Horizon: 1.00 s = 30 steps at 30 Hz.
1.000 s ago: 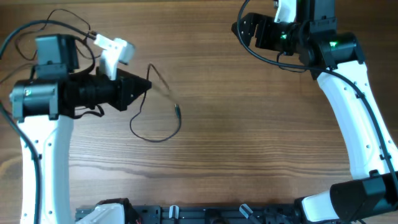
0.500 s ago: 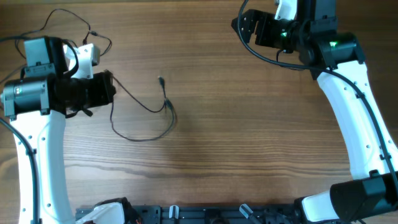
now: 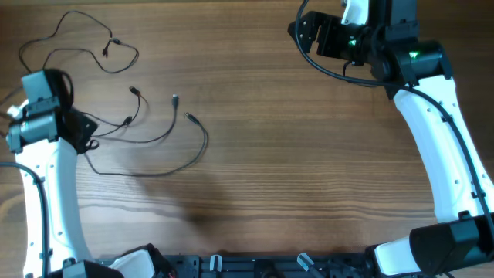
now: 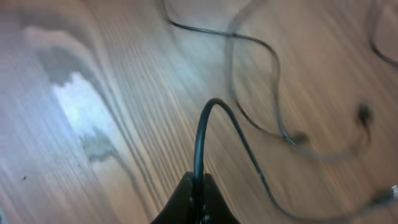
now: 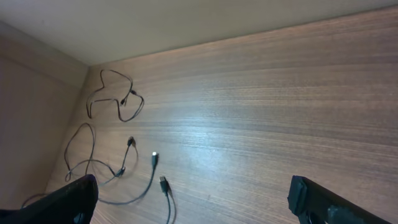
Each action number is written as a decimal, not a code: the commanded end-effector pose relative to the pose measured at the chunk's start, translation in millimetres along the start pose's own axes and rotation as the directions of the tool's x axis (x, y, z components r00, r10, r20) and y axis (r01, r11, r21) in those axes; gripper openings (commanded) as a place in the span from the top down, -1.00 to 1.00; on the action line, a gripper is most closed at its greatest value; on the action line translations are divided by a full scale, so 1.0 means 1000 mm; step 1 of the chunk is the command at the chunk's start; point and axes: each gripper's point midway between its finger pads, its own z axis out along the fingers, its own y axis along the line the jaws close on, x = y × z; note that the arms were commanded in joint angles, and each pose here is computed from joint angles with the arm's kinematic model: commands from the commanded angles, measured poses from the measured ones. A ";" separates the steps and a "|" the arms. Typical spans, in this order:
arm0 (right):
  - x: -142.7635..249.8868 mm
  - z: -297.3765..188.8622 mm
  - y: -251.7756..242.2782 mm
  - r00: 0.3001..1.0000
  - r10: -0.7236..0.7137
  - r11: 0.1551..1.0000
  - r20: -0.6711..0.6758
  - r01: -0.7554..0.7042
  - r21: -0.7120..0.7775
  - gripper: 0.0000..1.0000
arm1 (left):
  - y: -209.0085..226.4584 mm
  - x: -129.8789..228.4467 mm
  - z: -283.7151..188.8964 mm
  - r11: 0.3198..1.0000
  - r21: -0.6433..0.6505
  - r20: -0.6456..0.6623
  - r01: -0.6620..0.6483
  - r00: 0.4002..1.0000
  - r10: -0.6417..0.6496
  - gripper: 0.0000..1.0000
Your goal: Untangle cables
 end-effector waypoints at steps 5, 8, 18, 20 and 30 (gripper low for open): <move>-0.001 0.002 -0.003 1.000 0.002 1.000 0.006 -0.002 0.017 -0.99 | 0.077 -0.032 0.045 0.935 -0.192 0.202 0.299 0.944 -0.260 0.92; -0.001 0.002 -0.003 1.000 0.003 1.000 0.004 -0.003 0.018 -1.00 | 0.105 -0.056 0.045 0.907 -0.237 0.296 0.347 0.915 -0.273 0.92; -0.004 0.002 -0.012 1.000 -0.008 0.998 0.021 0.007 0.066 -1.00 | 0.151 -0.099 0.056 0.881 -0.263 0.406 0.394 0.873 -0.270 0.88; -0.003 0.002 -0.012 1.000 -0.008 0.998 0.019 0.007 0.067 -0.99 | 0.154 -0.099 0.069 0.874 -0.277 0.397 0.400 0.876 -0.275 0.82; 0.001 0.002 -0.014 1.000 -0.011 0.997 -0.001 0.011 0.075 -1.00 | 0.153 -0.122 0.117 0.873 -0.265 0.446 0.409 0.855 -0.265 0.25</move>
